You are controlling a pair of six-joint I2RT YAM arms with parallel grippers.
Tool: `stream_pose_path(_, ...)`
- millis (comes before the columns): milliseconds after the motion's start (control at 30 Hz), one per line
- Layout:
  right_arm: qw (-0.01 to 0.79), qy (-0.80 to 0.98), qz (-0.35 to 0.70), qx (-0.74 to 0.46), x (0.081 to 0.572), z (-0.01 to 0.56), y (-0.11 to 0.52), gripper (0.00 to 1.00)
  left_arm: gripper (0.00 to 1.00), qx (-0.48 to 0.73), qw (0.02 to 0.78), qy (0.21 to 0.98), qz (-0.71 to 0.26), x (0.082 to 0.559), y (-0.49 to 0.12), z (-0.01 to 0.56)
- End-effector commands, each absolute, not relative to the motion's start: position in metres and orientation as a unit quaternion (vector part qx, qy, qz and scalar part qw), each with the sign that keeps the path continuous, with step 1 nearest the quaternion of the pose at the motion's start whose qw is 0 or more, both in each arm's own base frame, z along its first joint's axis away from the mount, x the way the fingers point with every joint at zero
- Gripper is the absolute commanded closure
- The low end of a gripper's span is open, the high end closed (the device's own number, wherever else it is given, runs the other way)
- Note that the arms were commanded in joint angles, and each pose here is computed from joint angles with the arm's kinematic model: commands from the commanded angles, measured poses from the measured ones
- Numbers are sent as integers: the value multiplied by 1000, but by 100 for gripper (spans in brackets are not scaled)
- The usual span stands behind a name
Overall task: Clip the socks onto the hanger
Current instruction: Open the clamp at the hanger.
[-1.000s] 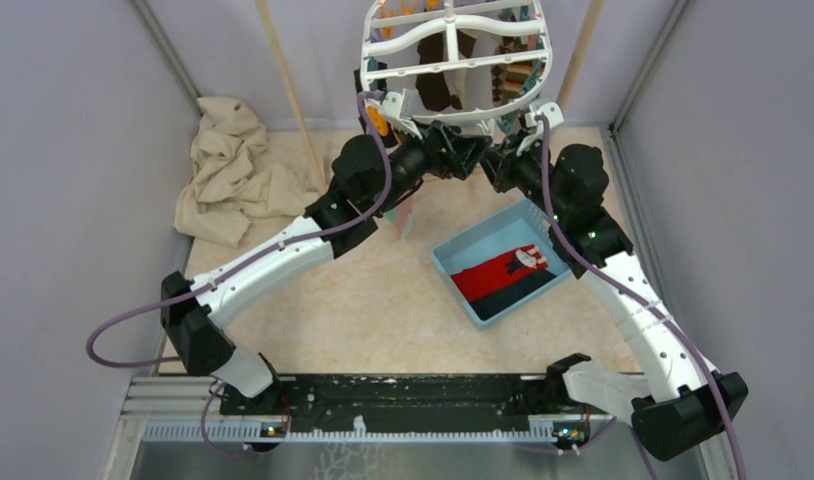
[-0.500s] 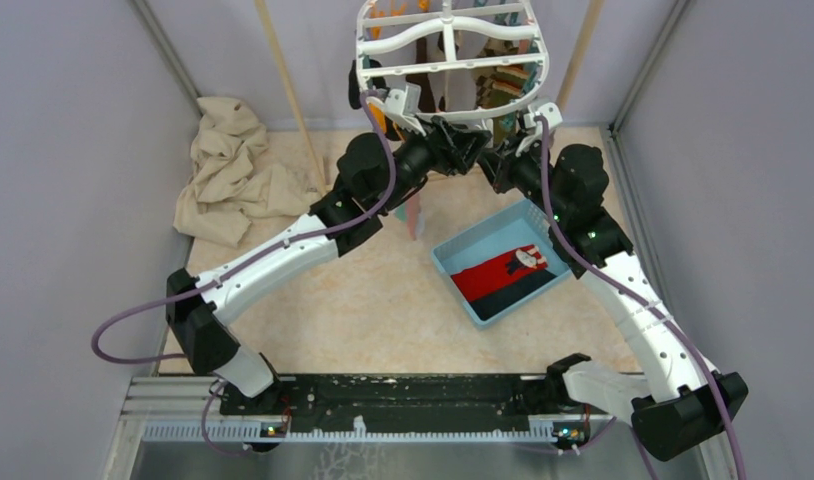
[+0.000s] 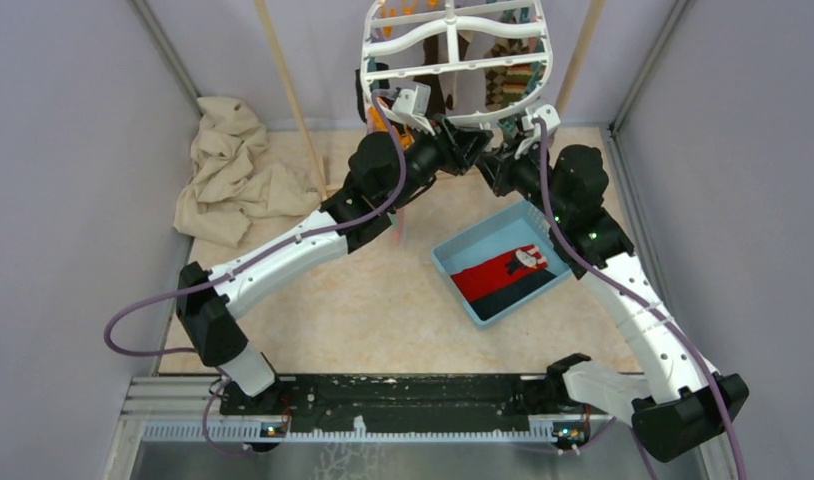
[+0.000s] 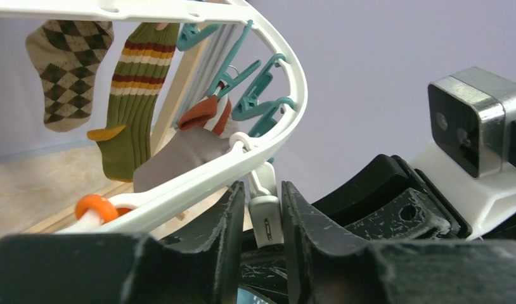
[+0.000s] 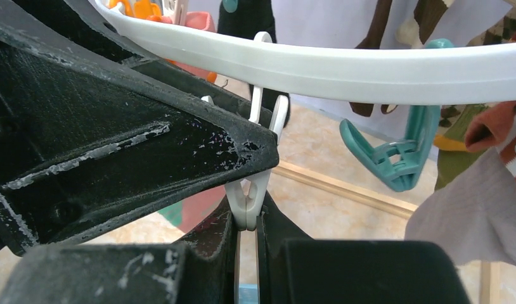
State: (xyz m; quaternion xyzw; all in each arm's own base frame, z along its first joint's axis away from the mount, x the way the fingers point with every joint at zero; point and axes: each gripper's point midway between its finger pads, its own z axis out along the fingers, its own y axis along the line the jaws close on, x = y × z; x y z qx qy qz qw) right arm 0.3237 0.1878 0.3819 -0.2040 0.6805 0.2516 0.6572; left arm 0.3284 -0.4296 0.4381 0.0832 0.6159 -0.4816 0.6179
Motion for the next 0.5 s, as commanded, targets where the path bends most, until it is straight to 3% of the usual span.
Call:
stream_pose_path(0, 675, 655, 258, -219, 310, 402, 189, 100, 71, 81, 628, 585, -506, 320, -428, 468)
stream_pose_path(167, 678, 657, 249, -215, 310, 403, 185, 99, 89, 87, 630, 581, -507, 316, -426, 469)
stream_pose_path(267, 682, 658, 238, -212, 311, 403, 181, 90, 98, 95, 630, 579, -509, 313, -426, 471)
stream_pose_path(467, 680, 666, 219, -214, 311, 403, 176, 69, 100, 123, 642, 552, -518, 299, -421, 474)
